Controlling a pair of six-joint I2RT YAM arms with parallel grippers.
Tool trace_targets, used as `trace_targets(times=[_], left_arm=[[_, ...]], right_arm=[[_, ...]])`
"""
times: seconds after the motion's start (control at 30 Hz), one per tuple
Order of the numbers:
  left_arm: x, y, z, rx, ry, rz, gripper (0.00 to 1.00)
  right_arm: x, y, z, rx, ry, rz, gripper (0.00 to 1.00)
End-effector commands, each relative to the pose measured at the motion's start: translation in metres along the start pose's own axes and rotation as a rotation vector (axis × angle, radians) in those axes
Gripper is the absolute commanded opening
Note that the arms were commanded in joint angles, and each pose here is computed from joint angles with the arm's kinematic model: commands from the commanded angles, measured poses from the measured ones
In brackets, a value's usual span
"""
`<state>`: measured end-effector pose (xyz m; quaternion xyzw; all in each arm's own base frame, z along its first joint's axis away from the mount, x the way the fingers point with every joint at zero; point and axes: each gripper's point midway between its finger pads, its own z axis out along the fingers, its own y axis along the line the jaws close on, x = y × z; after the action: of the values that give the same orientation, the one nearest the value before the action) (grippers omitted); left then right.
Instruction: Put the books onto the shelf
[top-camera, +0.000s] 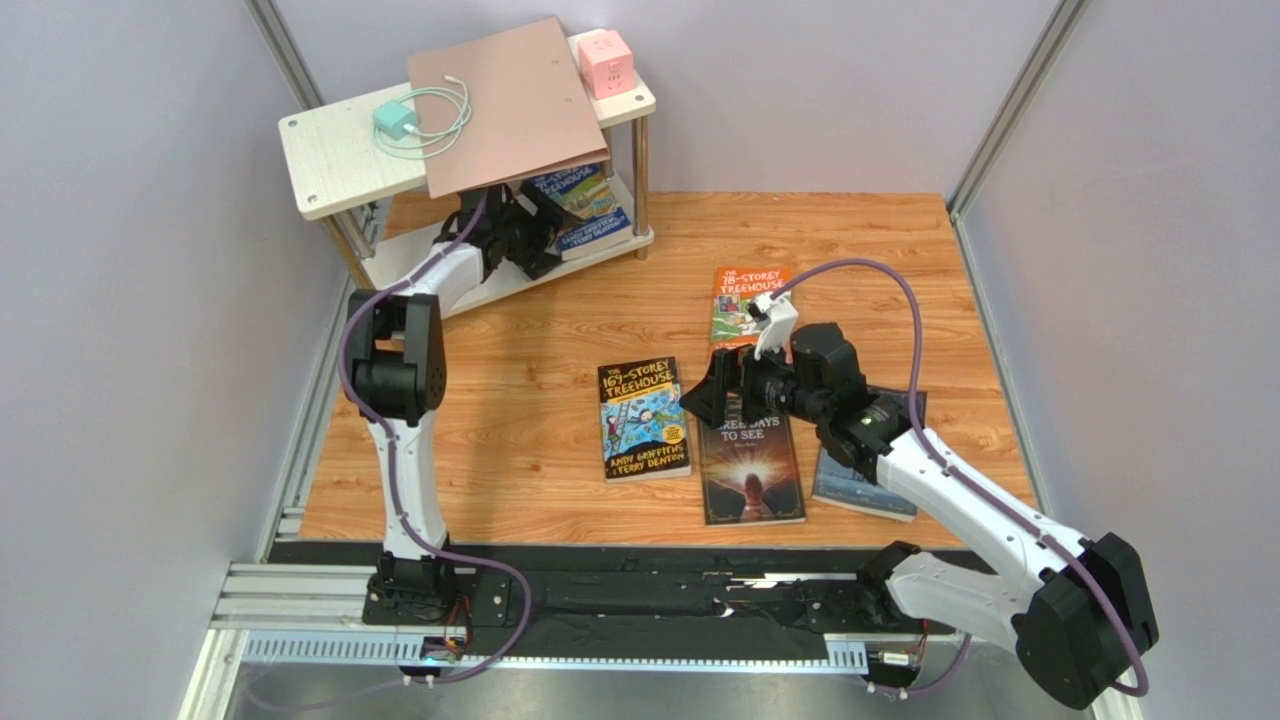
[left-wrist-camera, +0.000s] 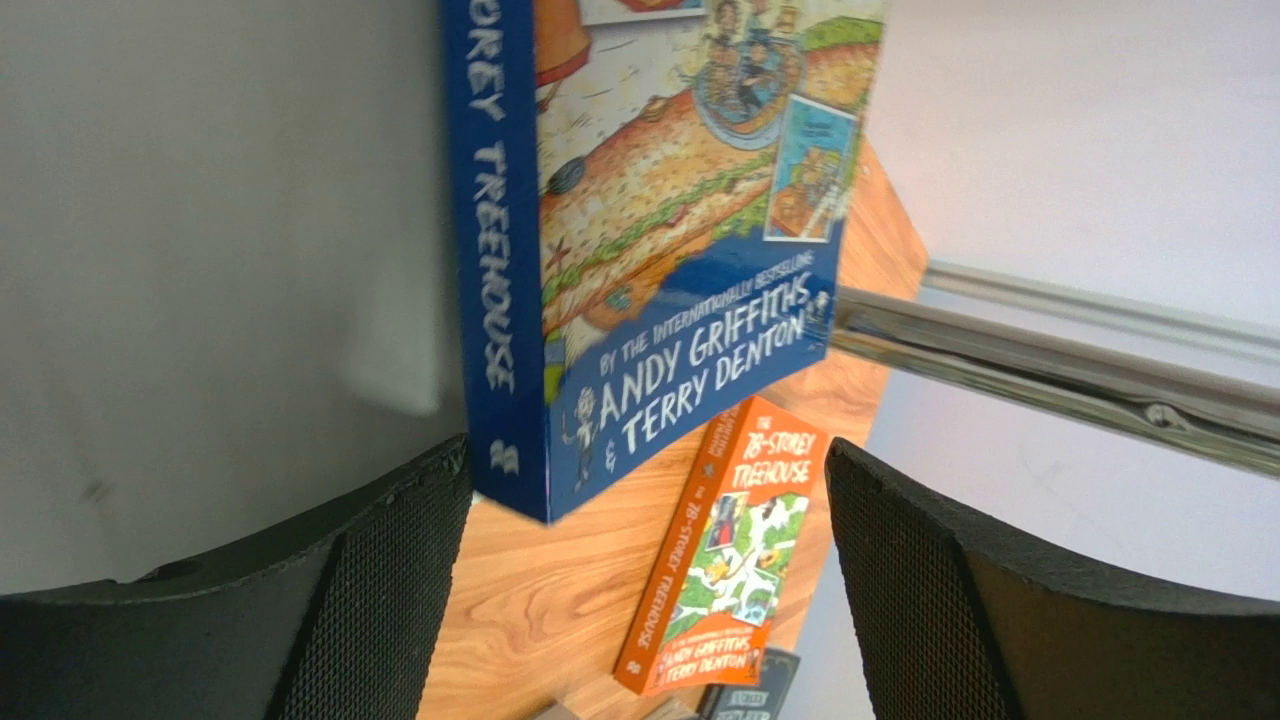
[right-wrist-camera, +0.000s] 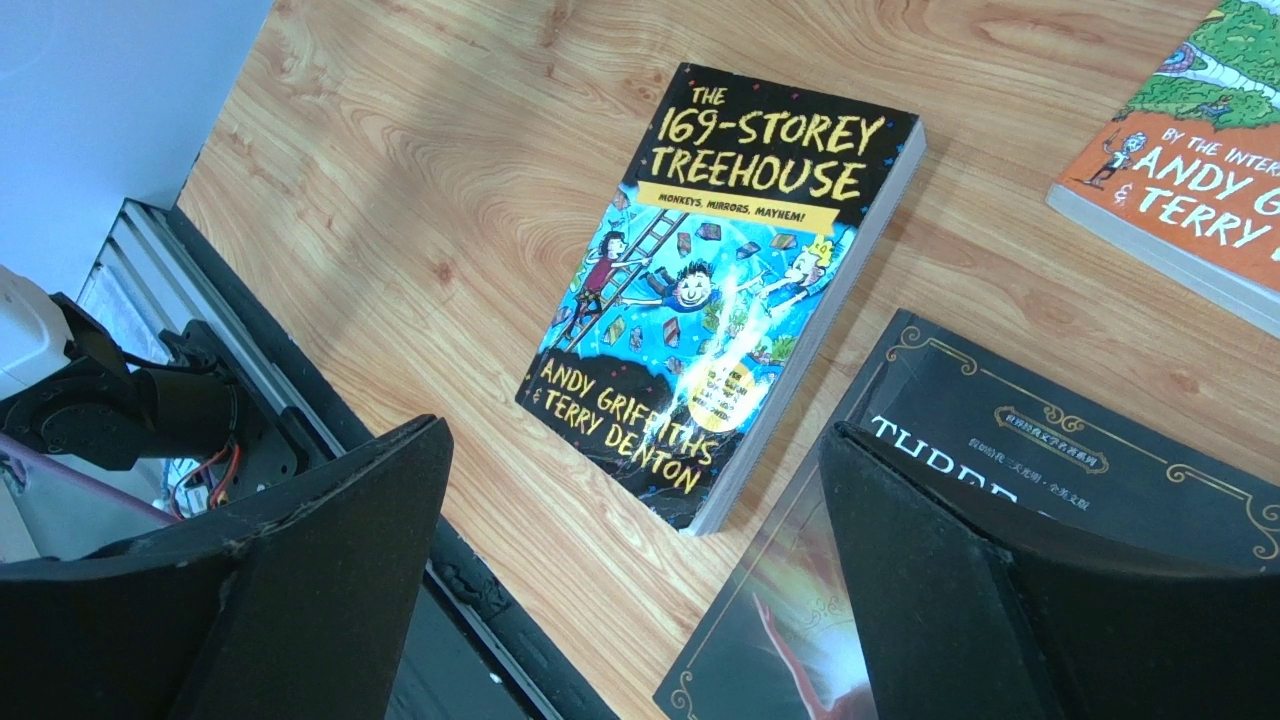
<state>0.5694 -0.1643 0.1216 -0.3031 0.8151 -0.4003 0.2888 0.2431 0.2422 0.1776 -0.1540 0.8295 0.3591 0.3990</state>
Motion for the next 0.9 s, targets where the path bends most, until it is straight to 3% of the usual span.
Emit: trace_targets(times=[0.0,0.17,0.23,0.27,0.33,0.47,0.57,0.6,0.63,0.67,0.87], left_arm=[[0.003,0.044,-0.027,-0.297,-0.041,0.006,0.91],[0.006,0.062,-0.052,-0.441,-0.083,0.045,0.91],[0.008,0.06,-0.059,-0.427,-0.094,0.06,0.91],[0.022,0.075,-0.061,-0.45,-0.069,0.056,0.91],[0.031,0.059,-0.067,-0.374,-0.089,0.102,0.89],[0.076,0.067,-0.08,-0.373,-0.048,0.188,0.85],[0.112,0.083,-0.08,-0.426,0.016,0.272,0.63],[0.125,0.088,-0.079,-0.442,0.043,0.296,0.23],[0.135,0.1,-0.081,-0.474,0.068,0.296,0.06],[0.143,0.11,-0.079,-0.498,0.097,0.297,0.0],[0.19,0.156,-0.091,-0.616,0.193,0.245,0.0]], right_arm=[[-0.004,0.006,-0.001,-0.034,-0.029,0.001,1.0],[0.001,0.005,0.005,-0.042,-0.021,0.026,1.0],[0.006,-0.001,0.01,-0.017,-0.002,0.049,1.0],[0.008,-0.006,0.012,0.003,0.002,0.057,1.0],[0.019,-0.016,0.02,0.043,0.039,0.086,1.0],[0.041,-0.034,0.039,0.1,0.115,0.148,1.0],[0.059,-0.045,0.054,0.139,0.182,0.21,1.0],[0.063,-0.048,0.057,0.155,0.196,0.223,1.0],[0.074,-0.054,0.062,0.173,0.233,0.247,1.0],[0.078,-0.054,0.065,0.163,0.249,0.258,1.0],[0.091,-0.044,0.088,0.053,0.271,0.319,0.99]])
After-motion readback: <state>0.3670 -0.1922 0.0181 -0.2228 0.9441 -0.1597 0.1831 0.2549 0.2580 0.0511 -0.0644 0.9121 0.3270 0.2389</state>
